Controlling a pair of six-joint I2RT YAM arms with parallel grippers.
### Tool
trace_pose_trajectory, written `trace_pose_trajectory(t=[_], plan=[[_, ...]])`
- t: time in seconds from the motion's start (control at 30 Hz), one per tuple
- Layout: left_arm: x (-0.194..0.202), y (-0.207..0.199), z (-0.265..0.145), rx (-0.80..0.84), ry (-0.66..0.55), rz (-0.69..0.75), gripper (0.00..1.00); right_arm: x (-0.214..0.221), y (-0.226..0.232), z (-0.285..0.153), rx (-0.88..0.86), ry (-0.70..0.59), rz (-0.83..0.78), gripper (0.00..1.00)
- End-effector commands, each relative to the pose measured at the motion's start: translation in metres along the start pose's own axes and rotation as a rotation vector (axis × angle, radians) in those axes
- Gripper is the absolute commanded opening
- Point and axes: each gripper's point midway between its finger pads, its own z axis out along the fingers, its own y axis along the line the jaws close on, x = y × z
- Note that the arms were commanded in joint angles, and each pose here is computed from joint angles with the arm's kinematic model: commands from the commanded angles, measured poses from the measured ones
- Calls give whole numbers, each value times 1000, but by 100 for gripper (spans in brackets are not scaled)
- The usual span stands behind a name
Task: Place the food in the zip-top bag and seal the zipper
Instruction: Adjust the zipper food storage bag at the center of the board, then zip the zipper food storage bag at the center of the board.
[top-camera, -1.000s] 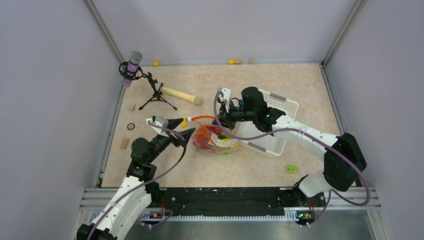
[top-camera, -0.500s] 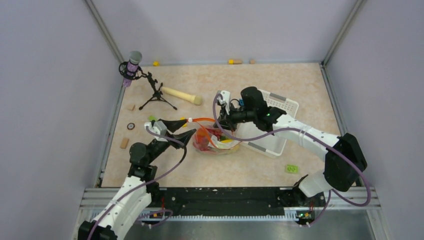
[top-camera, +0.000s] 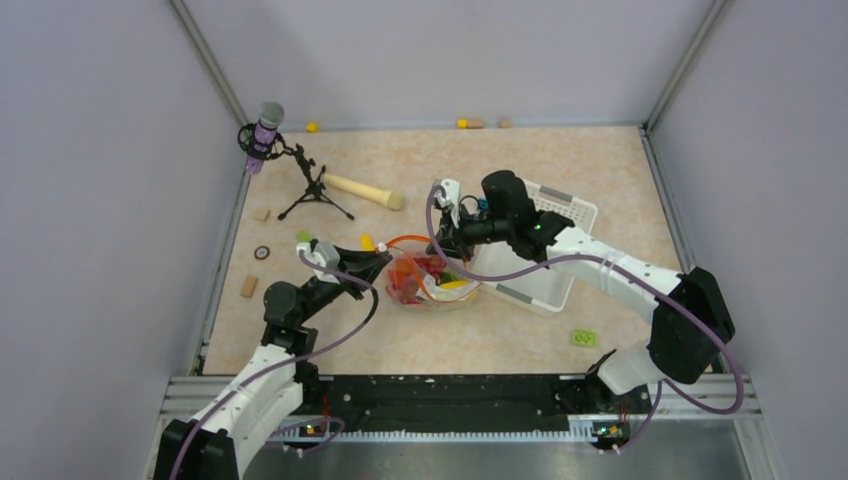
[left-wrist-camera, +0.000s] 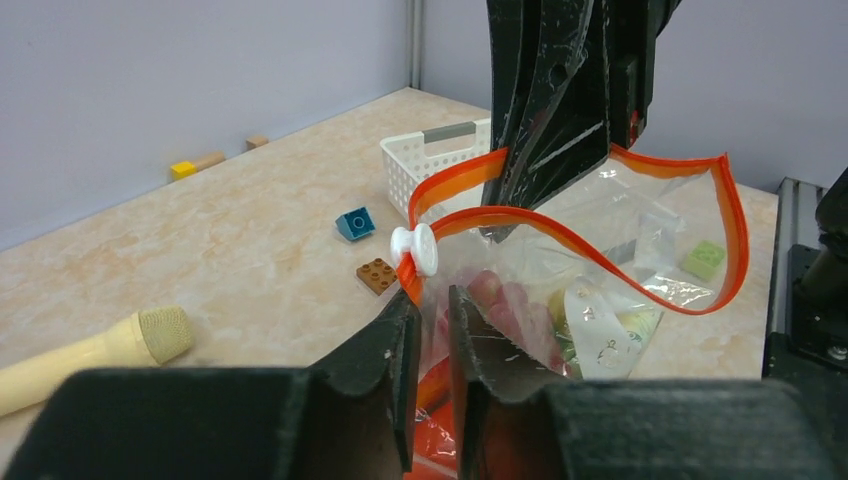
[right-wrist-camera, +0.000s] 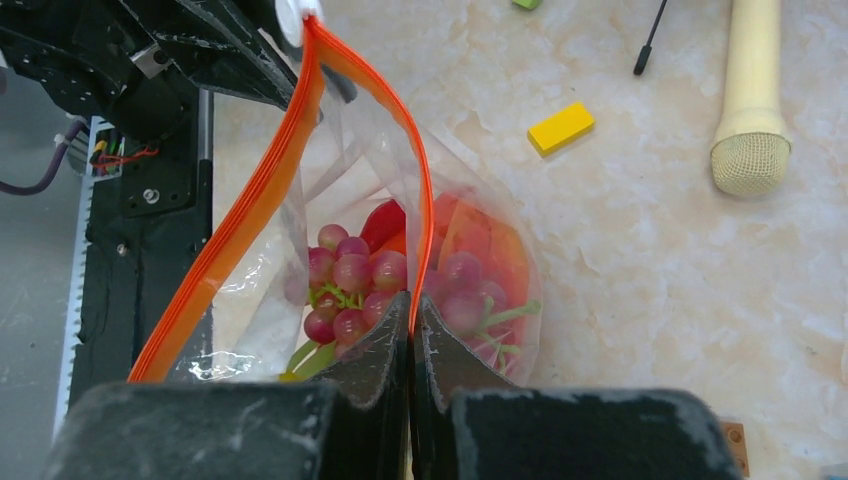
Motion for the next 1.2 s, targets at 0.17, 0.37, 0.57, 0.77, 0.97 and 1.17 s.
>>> trace_pose_trajectory(t=[0.17,0.37,0.57,0.77,0.97,1.17], plan=[[-12,-16,1,94,-38,30,0,-41,-4,-14,28,-76,-91,0],[-22,-25,-3,114,-25,25,0,-46,-17,-18,108,-63,-99,19],[-20,-26,-9,95,7,42,0,-84,-6,-37,114,-158,-148,57],[-19,-24,-10,72,16,11,0,-116,41,-46,-67,-257,-221,68],[-18,-30,-9,112,47,-2,0,-127,79,-12,-92,-236,-317,72],[-18,-36,-12,136,41,10,0,-118,89,21,-172,-128,-328,70]])
